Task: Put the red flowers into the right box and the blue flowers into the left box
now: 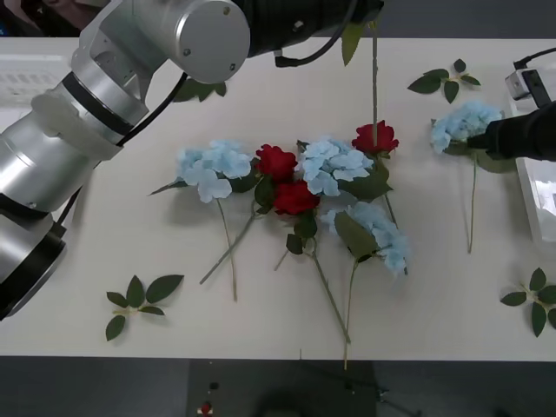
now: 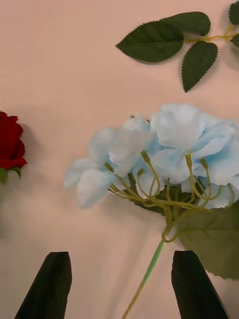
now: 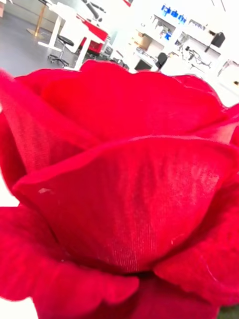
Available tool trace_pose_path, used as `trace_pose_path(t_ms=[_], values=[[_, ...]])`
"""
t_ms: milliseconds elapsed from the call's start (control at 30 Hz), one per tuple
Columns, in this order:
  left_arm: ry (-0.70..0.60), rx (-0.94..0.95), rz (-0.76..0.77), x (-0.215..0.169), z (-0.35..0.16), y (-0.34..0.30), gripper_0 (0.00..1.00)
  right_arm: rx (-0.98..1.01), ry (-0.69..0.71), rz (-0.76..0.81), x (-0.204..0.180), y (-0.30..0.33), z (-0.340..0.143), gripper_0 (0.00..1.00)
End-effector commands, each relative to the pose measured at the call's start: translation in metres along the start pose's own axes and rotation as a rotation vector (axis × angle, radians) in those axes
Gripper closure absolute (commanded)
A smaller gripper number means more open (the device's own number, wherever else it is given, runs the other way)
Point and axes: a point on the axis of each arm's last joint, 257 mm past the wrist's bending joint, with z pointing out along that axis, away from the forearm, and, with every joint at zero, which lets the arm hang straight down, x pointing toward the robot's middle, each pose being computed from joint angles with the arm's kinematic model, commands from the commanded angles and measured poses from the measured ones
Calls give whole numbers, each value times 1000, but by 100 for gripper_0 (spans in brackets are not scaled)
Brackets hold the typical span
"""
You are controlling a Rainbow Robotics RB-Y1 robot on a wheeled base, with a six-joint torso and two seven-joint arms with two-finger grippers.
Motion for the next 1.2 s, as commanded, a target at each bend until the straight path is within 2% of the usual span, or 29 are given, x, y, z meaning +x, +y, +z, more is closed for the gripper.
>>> trace_pose_path(t_ms=[33, 167, 300, 533, 800, 967, 1200], values=[[-13, 49, 71, -9, -4, -26, 100, -57, -68, -48, -24, -3, -30, 40], [13, 59, 68, -4, -5, -32, 100, -186, -134, -29, -34, 24, -48, 40], [16, 59, 64, -4, -6, -31, 100, -391, -245, -32, -42, 88, -81, 40], [16, 59, 64, -4, -6, -31, 100, -541, -455, -51, -48, 184, -108, 40], [16, 59, 64, -4, -6, -31, 100, -573, -650, -26, -81, 251, -115, 40], [16, 59, 64, -4, -6, -31, 100, -543, -729, 9, -98, 260, -107, 40], [16, 59, 64, -4, -6, -31, 100, -506, -779, -24, -110, 272, -86, 40]])
